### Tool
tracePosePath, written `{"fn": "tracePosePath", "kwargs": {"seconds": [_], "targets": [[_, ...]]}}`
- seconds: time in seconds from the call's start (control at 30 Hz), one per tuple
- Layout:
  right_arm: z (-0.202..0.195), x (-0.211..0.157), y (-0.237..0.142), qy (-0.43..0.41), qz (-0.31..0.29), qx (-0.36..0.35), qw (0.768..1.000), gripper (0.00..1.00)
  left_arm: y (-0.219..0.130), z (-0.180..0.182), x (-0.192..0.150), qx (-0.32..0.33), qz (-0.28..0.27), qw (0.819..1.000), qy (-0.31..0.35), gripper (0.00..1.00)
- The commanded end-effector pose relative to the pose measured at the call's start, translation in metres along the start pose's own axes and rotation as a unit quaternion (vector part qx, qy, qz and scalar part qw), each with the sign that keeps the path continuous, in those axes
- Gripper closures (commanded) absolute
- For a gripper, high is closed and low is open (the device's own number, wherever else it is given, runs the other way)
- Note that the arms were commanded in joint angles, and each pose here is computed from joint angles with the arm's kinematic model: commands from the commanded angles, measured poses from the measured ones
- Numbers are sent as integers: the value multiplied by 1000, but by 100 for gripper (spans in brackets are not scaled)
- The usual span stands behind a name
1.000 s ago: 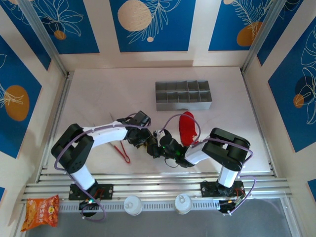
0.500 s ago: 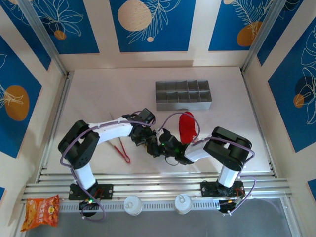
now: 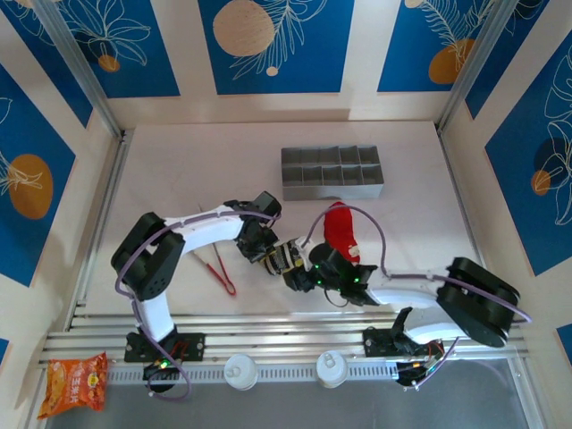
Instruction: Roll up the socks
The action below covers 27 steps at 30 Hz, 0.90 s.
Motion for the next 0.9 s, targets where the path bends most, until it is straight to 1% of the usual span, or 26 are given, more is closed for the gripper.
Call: {"fn": "tracePosePath", "kwargs": {"seconds": [0.0, 0.13, 0.3, 0.4, 0.5, 0.7, 0.87], "targets": [[1, -15, -11, -40, 8, -16, 999, 47, 31, 72, -5, 221, -35, 974, -32, 100], [3, -16, -11, -50, -8, -21, 998, 45, 32, 66, -11, 224, -40, 974, -19, 100], [9, 10, 1, -80, -36, -30, 996, 45, 32, 65, -12, 236, -46, 971, -4, 100], [14, 20, 11, -79, -49, -30, 995, 45, 34, 63, -13, 245, -46, 968, 1, 100], [18, 24, 22, -70, -48, -36, 996, 44, 34, 60, -15, 249, -46, 967, 2, 100], [13, 24, 39, -28, -36, -80, 996, 44, 37, 56, -18, 243, -40, 969, -4, 100], [11, 20, 50, -14, -16, -84, 996, 47, 36, 53, -21, 237, -36, 971, 2, 100]]}}
Point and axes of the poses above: each hand's point on the last joint's axis, 136 mm out from that joint toward the fingers, its own y axis out along the fingers, its own z axis along the line the jaws close on, x = y × z, the point moved 8 cm from there along -y, back along the fingers, and after that the axes turned 13 degrees about -y, right-handed, at the moved point
